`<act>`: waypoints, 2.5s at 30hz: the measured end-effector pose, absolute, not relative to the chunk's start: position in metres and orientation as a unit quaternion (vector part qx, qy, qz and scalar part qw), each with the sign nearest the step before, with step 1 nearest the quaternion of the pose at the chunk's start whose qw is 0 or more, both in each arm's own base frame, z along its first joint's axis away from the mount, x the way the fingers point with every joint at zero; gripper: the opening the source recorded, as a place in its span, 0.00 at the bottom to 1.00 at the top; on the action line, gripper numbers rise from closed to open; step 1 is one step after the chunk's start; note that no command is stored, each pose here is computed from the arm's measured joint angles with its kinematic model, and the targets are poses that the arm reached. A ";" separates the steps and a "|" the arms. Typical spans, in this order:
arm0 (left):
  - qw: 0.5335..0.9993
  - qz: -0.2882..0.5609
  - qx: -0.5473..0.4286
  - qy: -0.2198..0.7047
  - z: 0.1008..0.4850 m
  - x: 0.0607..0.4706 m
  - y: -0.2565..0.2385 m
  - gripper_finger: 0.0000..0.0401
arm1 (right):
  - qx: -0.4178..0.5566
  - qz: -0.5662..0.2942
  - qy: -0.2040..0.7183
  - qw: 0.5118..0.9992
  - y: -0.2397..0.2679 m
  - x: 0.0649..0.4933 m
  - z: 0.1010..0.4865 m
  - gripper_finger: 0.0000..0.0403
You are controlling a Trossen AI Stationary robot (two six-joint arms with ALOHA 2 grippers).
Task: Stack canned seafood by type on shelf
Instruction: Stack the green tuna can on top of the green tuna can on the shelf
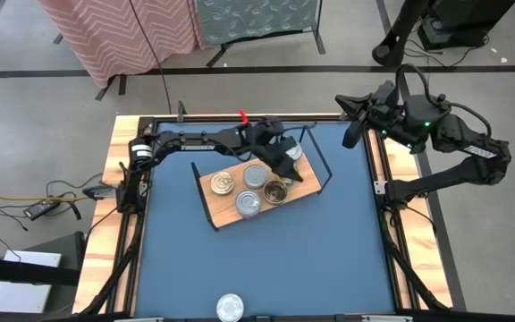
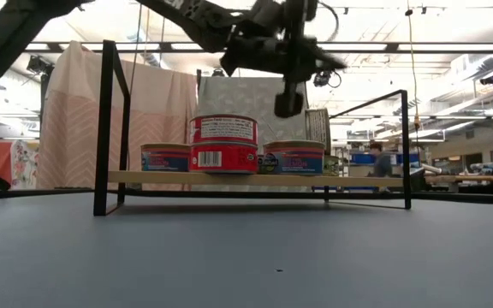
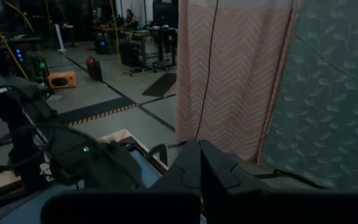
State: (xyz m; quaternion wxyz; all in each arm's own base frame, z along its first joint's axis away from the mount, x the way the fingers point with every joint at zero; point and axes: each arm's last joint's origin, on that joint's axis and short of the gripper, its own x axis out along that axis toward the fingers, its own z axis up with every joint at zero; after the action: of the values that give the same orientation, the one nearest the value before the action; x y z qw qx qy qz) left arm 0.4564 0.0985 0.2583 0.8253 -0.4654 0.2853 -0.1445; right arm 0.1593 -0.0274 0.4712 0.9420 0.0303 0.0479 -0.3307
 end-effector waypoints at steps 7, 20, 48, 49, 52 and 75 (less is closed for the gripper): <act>0.836 -0.102 -0.389 0.373 0.256 0.452 0.102 0.00 | 0.036 -0.330 0.039 0.942 -0.026 0.147 0.474 0.00; 0.871 -0.037 -0.344 0.348 0.274 0.452 0.118 0.00 | 0.035 -0.330 0.037 0.943 -0.026 0.145 0.475 0.00; 0.865 0.008 -0.328 0.380 0.269 0.441 0.133 0.00 | 0.039 -0.309 0.037 0.950 -0.023 0.146 0.475 0.01; 0.865 0.008 -0.327 0.380 0.269 0.441 0.133 0.00 | 0.039 -0.309 0.038 0.950 -0.023 0.146 0.475 0.01; 0.865 0.011 -0.322 0.384 0.271 0.437 0.135 0.00 | 0.039 -0.309 0.038 0.949 -0.023 0.146 0.475 0.01; 0.914 -0.033 -0.257 0.311 0.344 0.424 0.140 0.04 | 0.035 -0.091 0.231 0.968 -0.014 0.161 0.439 0.01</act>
State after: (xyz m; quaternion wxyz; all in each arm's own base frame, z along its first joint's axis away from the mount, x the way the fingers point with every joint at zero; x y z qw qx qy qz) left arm 0.4235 0.1399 0.3436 0.9144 -0.2567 0.3113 -0.0326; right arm 0.1607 -0.0139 0.4390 0.9682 0.0348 0.2306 -0.0906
